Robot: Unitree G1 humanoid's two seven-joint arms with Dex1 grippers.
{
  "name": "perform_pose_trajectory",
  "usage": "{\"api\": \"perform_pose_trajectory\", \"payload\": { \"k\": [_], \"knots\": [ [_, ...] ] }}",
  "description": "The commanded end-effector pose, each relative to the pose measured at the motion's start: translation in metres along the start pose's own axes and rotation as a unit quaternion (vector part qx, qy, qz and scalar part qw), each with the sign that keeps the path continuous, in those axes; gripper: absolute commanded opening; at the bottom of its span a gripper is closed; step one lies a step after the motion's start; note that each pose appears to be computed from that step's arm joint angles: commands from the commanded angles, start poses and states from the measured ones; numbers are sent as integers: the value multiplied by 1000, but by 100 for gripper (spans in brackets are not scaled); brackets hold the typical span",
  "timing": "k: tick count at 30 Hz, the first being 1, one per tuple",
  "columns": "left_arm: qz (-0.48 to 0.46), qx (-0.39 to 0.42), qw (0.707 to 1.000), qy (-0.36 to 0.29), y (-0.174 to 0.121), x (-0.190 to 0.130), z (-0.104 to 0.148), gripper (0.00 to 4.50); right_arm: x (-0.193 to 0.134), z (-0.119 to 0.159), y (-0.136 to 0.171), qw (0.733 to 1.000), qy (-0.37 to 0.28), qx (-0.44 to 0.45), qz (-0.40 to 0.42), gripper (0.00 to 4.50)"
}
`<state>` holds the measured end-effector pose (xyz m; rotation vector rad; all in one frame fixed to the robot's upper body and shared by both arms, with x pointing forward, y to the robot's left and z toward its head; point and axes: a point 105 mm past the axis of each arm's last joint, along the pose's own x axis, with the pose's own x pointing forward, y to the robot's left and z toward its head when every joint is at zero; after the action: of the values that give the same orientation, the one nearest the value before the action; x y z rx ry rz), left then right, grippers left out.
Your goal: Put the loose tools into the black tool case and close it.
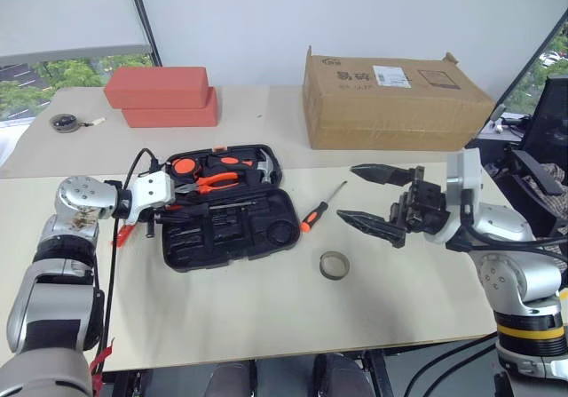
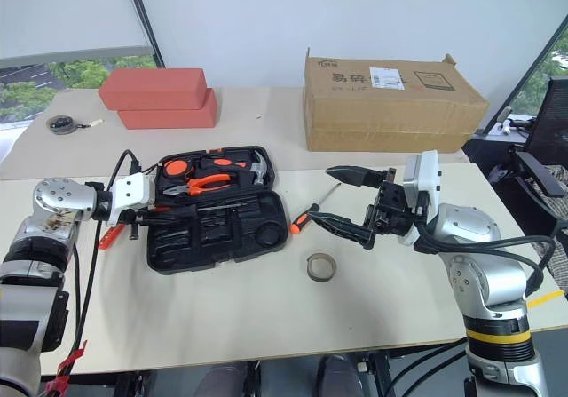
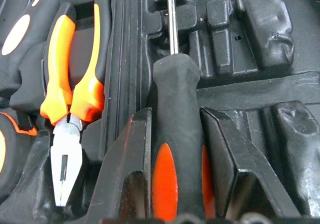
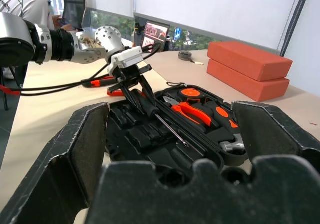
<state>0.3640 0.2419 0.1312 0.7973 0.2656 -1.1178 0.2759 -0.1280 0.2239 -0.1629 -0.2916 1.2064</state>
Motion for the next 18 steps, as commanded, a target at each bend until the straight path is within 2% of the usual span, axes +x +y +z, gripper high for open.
{"api": "perform_pose_trajectory", "payload": {
  "k": [1, 18],
  "knots": [
    [-18, -21, 999, 19, -5, 7, -7, 104, 1, 12, 1, 1000, -9, -30, 3, 450],
    [4, -34, 999, 28, 1, 23, -5, 104, -2, 10, 1, 999, -9, -32, -4, 450]
  ]
}}
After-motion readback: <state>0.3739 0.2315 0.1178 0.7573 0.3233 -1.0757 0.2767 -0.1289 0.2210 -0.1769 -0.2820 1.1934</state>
